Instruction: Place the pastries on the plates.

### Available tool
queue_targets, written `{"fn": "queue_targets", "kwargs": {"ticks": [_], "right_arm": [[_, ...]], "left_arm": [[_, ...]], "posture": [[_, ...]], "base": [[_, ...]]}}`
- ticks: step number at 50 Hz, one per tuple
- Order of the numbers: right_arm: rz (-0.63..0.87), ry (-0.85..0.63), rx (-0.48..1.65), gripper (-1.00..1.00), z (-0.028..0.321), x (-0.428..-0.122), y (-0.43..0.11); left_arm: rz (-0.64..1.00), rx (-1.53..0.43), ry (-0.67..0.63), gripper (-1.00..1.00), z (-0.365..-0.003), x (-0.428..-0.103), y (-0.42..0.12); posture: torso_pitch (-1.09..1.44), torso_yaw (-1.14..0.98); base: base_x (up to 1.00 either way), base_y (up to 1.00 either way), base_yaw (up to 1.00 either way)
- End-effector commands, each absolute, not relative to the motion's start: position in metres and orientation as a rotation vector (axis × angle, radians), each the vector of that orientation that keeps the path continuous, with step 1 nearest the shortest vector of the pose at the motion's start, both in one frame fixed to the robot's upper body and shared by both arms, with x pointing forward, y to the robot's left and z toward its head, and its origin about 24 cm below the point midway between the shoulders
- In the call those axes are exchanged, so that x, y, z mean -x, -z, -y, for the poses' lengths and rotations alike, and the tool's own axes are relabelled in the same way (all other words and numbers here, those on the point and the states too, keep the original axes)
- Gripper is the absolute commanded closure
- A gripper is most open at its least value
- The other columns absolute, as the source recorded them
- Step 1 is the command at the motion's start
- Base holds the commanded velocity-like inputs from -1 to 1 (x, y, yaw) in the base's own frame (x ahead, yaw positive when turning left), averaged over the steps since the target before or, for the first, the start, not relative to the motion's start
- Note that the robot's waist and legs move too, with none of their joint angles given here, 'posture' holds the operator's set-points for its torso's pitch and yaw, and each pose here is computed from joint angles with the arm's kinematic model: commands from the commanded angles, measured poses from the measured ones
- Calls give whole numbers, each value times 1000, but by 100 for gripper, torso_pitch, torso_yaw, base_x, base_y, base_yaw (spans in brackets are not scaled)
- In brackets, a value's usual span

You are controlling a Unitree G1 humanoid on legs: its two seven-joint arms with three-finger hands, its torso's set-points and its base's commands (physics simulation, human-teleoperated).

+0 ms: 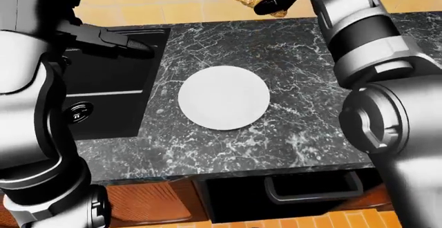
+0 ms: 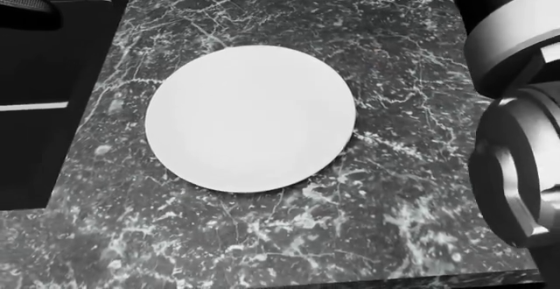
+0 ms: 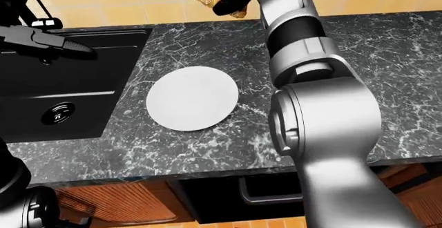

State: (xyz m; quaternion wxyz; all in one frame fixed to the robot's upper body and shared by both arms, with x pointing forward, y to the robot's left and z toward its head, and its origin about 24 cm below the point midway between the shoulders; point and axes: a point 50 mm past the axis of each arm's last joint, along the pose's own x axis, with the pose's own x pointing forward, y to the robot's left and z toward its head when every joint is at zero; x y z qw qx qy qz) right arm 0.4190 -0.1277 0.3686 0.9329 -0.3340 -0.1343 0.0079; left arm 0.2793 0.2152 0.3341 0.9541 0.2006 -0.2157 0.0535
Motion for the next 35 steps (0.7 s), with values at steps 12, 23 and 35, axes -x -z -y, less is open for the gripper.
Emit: {"fn": "queue_targets", "kwargs": {"ticks": [12,23,35], "right_arm": [[325,-313,697,100,95,-406,-391],[267,-487,715,100,73,-407,-367],[206,-660,820,100,61,-402,-343]], "left_arm": [[518,-422,-126,-100,-214,-271,-348],[511,-427,-125,-100,-213,-272,-346],[515,-427,-130,-100,-213,-276,-345]], "posture": [[0,0],[-10,0],[-16,0]], "base": [[0,0,0],[0,0,0],[0,0,0]]}}
